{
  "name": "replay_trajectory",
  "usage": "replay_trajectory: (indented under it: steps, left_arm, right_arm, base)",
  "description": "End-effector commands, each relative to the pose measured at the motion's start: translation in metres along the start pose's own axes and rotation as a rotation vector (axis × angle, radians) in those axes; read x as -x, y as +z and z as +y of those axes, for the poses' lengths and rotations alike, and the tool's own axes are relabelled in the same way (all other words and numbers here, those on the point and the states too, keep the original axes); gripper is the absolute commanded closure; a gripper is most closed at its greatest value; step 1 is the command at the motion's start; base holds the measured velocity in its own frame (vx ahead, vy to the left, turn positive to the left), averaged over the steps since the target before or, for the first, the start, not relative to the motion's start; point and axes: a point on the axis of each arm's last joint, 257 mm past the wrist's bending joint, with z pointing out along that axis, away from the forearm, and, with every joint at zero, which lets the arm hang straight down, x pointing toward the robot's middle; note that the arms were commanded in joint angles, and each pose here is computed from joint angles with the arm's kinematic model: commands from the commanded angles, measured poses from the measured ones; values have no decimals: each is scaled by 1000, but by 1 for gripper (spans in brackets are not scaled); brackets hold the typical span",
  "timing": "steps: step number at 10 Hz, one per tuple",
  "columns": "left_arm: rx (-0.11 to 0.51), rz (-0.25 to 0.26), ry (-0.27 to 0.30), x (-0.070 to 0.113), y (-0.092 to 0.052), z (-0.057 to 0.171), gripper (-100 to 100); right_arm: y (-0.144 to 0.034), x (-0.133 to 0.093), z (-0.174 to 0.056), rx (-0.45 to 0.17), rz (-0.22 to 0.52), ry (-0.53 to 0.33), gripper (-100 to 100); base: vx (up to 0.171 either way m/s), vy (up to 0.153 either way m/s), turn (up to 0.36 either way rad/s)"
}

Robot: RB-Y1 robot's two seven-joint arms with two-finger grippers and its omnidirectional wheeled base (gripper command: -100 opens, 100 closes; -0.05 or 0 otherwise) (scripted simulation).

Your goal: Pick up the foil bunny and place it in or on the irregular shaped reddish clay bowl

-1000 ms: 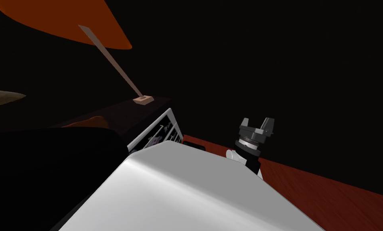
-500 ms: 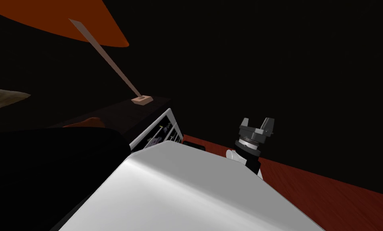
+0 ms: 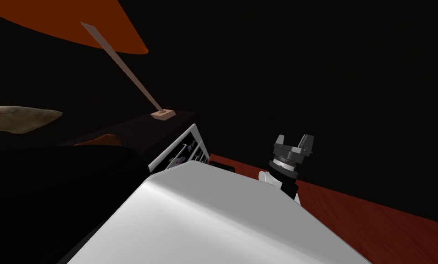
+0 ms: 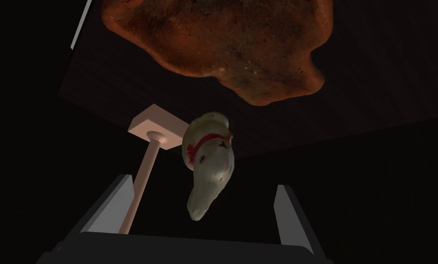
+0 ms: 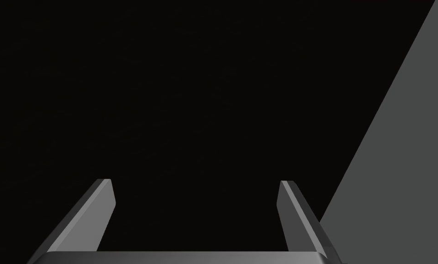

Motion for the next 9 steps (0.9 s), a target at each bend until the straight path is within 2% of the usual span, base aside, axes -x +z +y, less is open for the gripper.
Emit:
replay_trajectory:
  steps: [1, 6, 8, 9]
  left_arm:
    - [-5, 3, -3, 3, -9, -13, -100]
    - [-11, 8, 1, 5, -32, -48, -100]
    - [-11, 12, 4, 4, -41, -63, -100]
    - [-11, 10, 5, 5, -39, -58, -100]
  right_arm:
    - [0, 0, 0, 0, 0, 0, 0]
    - [0, 0, 0, 0, 0, 0, 0]
    - [0, 0, 0, 0, 0, 0, 0]
    - [0, 0, 0, 0, 0, 0, 0]
  base:
    - [-18, 96, 21]
    - [-17, 77, 13]
    - [-17, 27, -40]
    - [-4, 1, -13]
